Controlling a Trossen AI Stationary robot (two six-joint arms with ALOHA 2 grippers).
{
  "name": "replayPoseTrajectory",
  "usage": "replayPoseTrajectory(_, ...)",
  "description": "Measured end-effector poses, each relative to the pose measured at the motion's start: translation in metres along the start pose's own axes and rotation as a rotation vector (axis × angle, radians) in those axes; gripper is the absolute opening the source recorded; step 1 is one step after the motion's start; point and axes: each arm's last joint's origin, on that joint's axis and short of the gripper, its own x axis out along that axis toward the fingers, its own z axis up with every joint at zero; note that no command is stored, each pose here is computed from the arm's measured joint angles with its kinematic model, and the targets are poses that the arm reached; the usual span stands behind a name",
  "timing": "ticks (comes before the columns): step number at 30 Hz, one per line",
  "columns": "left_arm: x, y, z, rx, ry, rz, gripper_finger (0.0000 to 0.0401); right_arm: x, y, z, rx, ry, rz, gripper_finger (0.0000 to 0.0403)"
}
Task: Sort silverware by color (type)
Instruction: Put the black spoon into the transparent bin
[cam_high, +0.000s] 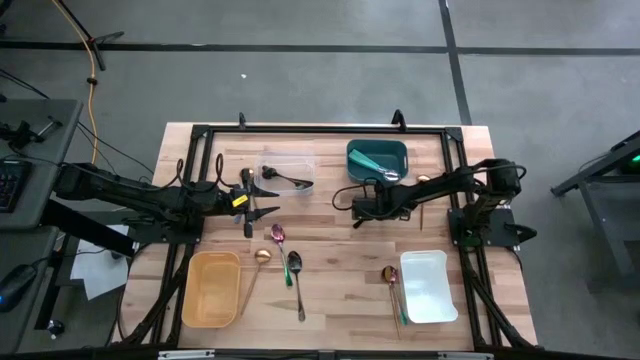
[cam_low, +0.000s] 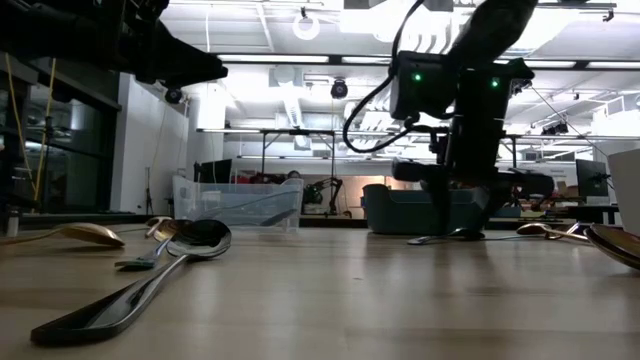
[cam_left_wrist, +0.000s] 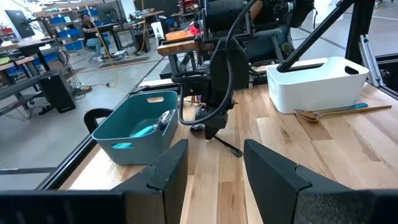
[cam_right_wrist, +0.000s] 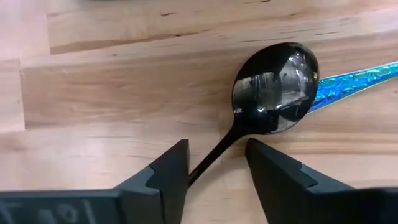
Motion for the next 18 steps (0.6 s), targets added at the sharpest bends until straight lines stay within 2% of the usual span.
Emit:
replayPoseTrajectory(5,0.0,0.0,0.0,0.0,0.0,0.0,0.0149,-0.001,-0.001,-0.004,-0.029,-0.005,-0.006,0.01)
replayPoseTrajectory(11,0.0,0.0,0.0,0.0,0.0,0.0,0.0149,-0.003,-0.002,-0.011,-0.074,-0.01,-0.001,0.0014)
replayPoseTrajectory(18,0.0,0.0,0.0,0.0,0.0,0.0,0.0149,-0.004,-0.002,-0.016,-0.217,-0.01,0.011,0.0011)
